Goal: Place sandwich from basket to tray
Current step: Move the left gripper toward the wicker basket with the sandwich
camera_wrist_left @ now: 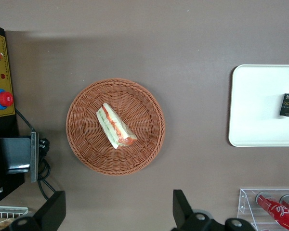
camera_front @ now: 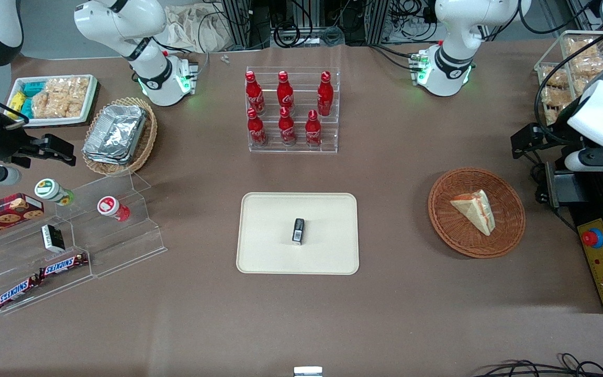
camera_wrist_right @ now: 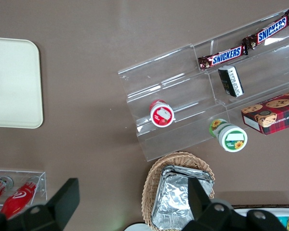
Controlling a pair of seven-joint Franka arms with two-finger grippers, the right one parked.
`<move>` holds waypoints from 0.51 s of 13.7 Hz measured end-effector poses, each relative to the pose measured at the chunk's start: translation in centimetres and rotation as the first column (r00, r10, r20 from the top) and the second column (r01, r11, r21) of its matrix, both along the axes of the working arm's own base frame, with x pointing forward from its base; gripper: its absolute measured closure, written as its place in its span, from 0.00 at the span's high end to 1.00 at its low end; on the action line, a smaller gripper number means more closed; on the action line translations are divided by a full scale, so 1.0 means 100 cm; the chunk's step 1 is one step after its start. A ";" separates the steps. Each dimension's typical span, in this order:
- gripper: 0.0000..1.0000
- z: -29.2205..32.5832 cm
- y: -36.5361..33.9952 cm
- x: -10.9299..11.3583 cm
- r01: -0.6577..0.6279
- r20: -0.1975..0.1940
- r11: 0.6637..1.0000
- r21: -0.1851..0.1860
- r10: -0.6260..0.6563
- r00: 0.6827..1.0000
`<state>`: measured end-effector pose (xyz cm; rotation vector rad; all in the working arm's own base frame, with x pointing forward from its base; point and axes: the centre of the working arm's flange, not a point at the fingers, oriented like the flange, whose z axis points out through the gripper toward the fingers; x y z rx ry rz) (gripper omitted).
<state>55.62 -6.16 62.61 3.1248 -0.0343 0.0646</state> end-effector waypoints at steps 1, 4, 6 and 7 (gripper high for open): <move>1.00 0.000 0.000 0.000 0.000 0.000 1.000 0.000 0.000 1.000; 1.00 0.000 -0.005 -0.001 0.003 0.000 1.000 0.000 -0.003 1.000; 1.00 0.001 -0.012 -0.002 -0.059 -0.002 0.998 -0.003 0.059 0.998; 1.00 0.001 -0.015 -0.002 -0.116 -0.004 0.993 -0.006 0.116 0.993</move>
